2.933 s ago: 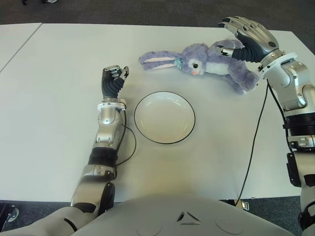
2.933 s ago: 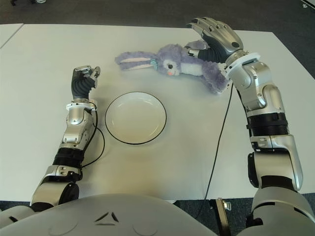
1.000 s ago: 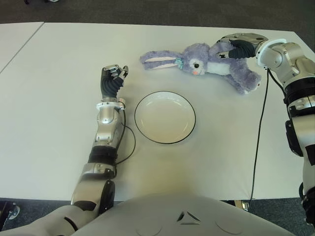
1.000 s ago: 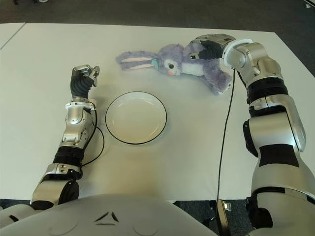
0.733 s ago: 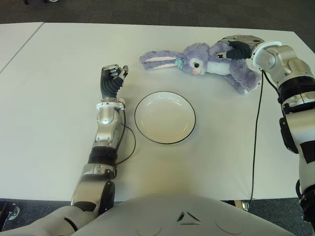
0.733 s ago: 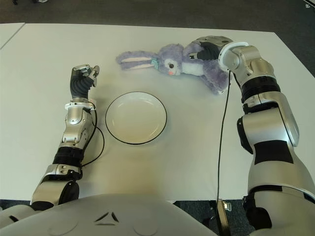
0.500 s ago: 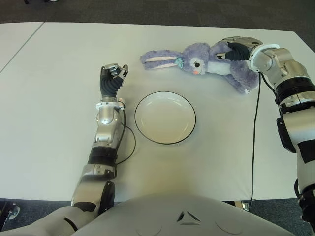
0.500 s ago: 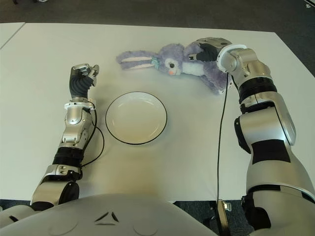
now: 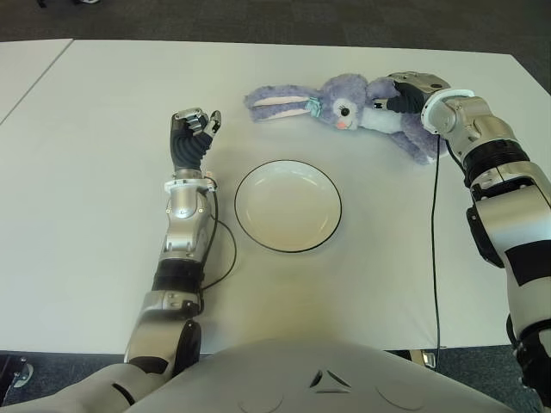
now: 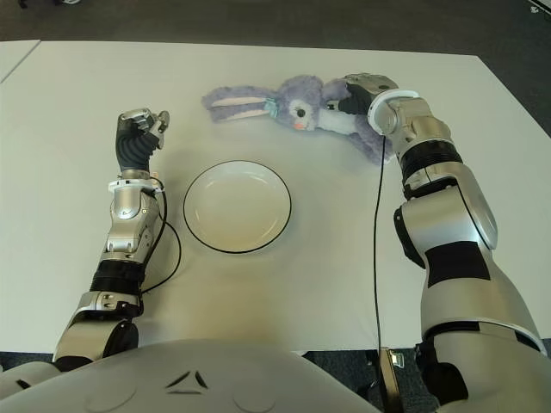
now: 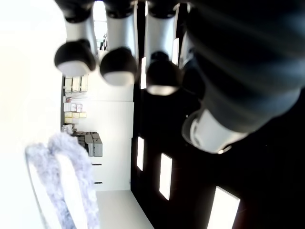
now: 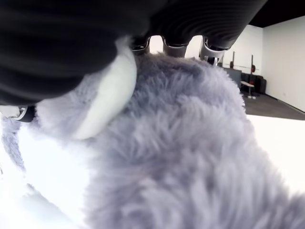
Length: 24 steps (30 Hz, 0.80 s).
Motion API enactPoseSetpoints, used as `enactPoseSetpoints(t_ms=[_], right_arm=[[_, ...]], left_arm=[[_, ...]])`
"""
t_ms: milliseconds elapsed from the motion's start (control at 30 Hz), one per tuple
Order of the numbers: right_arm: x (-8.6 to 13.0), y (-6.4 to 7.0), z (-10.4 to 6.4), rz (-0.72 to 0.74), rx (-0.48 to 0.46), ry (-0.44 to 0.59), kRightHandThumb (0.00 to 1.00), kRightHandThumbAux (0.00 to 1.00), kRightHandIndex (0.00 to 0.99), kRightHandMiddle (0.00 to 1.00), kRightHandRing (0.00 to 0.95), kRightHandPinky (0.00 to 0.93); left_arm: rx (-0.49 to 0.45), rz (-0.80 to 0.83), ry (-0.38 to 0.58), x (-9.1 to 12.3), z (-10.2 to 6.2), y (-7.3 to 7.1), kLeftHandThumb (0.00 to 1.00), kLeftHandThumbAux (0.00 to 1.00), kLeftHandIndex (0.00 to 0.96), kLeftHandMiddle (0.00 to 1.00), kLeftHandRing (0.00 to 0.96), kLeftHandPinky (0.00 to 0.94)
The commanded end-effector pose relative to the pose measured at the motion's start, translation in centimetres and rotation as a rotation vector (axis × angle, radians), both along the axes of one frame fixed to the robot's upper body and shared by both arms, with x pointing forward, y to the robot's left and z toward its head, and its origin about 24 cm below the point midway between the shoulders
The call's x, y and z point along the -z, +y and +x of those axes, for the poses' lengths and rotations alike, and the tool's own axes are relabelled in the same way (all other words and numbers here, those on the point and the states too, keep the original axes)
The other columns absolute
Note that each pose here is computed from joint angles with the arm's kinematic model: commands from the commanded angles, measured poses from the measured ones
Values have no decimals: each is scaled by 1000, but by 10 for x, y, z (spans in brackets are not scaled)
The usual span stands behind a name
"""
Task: Put the doll into the plate.
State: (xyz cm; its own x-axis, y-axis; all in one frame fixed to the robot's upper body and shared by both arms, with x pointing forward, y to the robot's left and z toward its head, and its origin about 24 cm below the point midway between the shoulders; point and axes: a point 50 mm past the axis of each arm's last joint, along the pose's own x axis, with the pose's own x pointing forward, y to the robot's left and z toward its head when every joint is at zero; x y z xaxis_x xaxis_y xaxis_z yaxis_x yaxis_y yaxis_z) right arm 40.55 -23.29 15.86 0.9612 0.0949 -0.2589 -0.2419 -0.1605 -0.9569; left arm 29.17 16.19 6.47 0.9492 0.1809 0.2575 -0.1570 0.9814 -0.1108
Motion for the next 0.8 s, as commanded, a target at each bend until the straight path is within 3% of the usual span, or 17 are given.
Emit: enactPoseSetpoints(t_ms=[33,800], right_arm=[[39,-4,-10,-31,35,166,455,125,0,0,0,0],[63,-2,-18,-75,24,234,475,125,0,0,0,0]], left_arm=[[-49,-29,201,50,-31,3,427,782,805,871,874,859],[-58,-29,198,48,-33,3,420,790,800,865,868,852]])
